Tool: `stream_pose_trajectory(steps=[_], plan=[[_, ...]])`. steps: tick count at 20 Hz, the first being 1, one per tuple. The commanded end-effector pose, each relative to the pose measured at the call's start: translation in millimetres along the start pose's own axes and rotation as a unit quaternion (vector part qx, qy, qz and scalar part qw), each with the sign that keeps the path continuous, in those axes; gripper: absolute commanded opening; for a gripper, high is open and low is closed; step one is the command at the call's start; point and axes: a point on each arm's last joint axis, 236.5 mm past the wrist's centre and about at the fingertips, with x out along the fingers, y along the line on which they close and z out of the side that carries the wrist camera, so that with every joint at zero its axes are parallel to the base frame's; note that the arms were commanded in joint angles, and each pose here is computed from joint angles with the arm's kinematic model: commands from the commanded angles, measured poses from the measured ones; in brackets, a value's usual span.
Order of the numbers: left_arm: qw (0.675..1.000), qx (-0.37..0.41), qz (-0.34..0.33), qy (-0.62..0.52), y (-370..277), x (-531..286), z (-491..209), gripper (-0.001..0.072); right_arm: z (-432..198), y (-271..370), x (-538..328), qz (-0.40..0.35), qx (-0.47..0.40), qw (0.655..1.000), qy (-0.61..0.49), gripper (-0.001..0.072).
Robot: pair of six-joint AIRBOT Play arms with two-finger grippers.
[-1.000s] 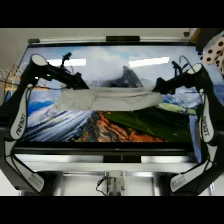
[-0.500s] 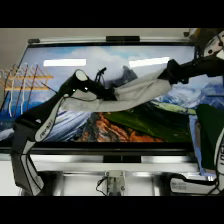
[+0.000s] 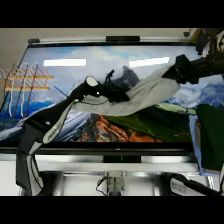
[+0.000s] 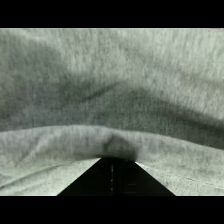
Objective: Fold the shirts.
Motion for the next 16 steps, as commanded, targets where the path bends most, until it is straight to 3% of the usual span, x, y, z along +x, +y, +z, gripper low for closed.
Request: stream_pose_trajectory(steps=[1,5,9,12,16], plan=[[1.0,-0.01,-0.017,0.014,-12,18,-14,0.0037,4,13,-4,0.019,0.002,1.0,-0.016,0.0075],[1.0,0.027,-0.005,-0.013,-9,-40,17,0.0036,25,12,-3,0.022,0.008,0.998,-0.056,0.0074],[0.994,0.071,0.079,-0.035,17,-172,43,0.0036,34,35,40,0.047,-0.009,0.998,-0.05,0.0074],[0.986,0.057,0.149,-0.058,50,-280,44,0.0036,34,76,103,0.08,-0.04,0.995,-0.045,0.0074],[0.97,0.026,0.184,-0.154,60,-402,48,0.0037,22,121,194,0.121,-0.05,0.991,-0.04,0.0074]])
